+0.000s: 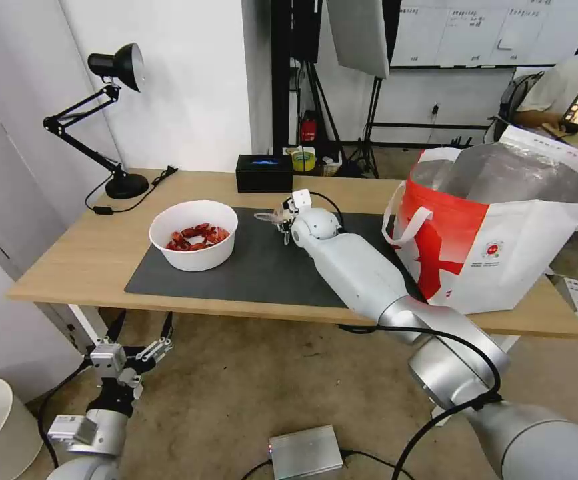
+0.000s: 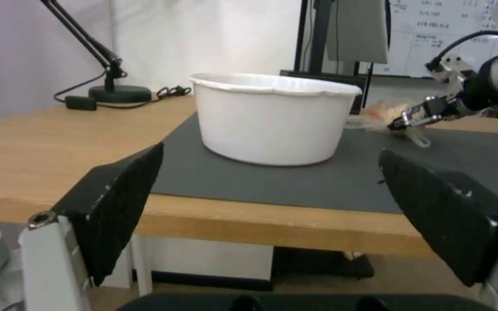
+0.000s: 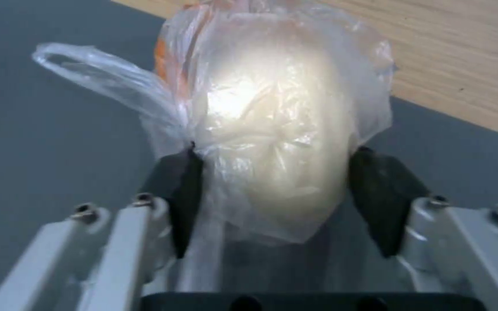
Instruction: Pick up the trash from the table and place it into the takeout bag.
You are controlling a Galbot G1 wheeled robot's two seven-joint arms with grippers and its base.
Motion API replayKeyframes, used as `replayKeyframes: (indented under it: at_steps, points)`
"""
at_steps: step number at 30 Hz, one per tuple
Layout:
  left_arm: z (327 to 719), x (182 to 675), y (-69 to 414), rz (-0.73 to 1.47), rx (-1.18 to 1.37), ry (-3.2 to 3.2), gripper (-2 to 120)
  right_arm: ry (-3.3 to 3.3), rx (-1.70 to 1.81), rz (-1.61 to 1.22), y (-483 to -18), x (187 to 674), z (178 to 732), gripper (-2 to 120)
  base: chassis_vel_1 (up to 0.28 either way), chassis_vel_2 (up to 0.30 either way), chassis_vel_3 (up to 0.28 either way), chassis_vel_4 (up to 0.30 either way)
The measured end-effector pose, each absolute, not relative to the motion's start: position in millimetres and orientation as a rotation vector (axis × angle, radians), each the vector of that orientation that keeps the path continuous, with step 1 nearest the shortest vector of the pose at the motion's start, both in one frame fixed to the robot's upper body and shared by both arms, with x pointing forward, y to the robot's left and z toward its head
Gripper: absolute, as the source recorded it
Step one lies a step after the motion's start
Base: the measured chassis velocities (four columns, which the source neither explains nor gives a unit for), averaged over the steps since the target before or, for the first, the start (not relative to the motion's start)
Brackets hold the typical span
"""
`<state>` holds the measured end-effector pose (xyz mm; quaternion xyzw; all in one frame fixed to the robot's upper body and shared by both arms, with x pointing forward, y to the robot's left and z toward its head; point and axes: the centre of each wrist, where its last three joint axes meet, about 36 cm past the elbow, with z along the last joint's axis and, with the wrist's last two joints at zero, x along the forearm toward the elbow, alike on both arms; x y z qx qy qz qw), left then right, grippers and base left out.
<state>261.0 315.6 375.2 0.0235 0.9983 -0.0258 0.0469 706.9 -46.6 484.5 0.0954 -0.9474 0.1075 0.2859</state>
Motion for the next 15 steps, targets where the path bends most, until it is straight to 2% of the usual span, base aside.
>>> replayKeyframes:
  at_steps: [6, 8, 12, 15]
  points:
    - [375, 259, 314, -0.082, 0.069, 3.045, 100, -2.539, 0.254, 0.266, -47, 705, 489, 31, 0.000, 0.000, 0.000, 0.000]
    - [375, 259, 314, -0.082, 0.070, 3.045, 100, -2.541, 0.254, 0.266, -47, 704, 490, 30, 0.000, 0.000, 0.000, 0.000]
    - [374, 258, 314, -0.080, 0.072, 3.038, 100, -2.558, 0.253, 0.271, -51, 699, 499, 9, 0.000, 0.000, 0.000, 0.000]
    - [374, 258, 313, -0.082, 0.077, 3.038, 100, -2.572, 0.259, 0.275, -56, 694, 506, 3, 0.000, 0.000, 0.000, 0.000]
